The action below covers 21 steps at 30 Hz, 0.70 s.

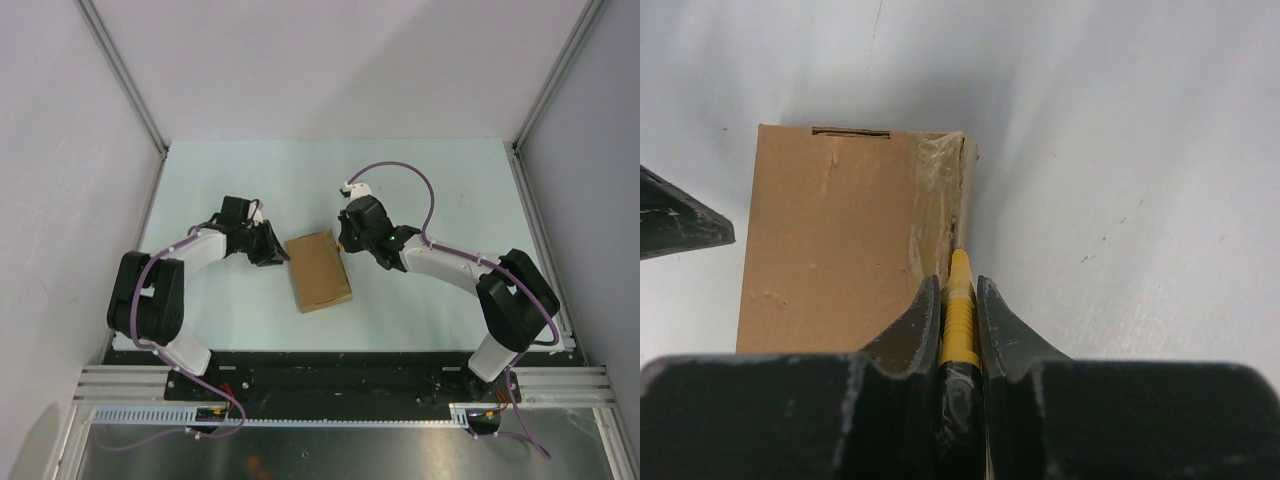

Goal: Unpack the express box

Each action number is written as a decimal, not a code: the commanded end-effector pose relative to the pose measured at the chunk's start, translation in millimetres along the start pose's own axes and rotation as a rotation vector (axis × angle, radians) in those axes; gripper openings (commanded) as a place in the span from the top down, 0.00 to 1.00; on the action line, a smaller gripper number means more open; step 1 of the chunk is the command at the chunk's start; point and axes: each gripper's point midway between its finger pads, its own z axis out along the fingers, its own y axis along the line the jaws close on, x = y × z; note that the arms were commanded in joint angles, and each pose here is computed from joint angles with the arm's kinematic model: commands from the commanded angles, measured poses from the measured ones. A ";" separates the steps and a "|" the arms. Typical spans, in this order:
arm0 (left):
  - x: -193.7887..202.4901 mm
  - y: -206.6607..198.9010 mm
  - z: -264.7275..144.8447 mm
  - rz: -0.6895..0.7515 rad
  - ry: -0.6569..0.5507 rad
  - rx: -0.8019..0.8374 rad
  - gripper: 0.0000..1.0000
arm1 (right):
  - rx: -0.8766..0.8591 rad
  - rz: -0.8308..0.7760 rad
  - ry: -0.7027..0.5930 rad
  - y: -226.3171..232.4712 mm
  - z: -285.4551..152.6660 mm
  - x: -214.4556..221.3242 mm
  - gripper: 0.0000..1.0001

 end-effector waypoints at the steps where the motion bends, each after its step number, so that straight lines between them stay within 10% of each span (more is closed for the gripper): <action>1: -3.1 -17.2 -15.6 0.017 -0.035 0.057 0.64 | -0.019 0.015 -0.108 12.2 -10.9 -39.5 1.00; 9: 10.9 -17.9 0.8 0.036 0.029 0.045 0.59 | -0.016 0.015 -0.104 11.6 -8.9 -38.9 1.00; 21: 28.9 19.4 16.4 -0.012 0.068 -0.079 0.96 | 0.016 0.011 -0.116 4.7 -11.1 -42.1 1.00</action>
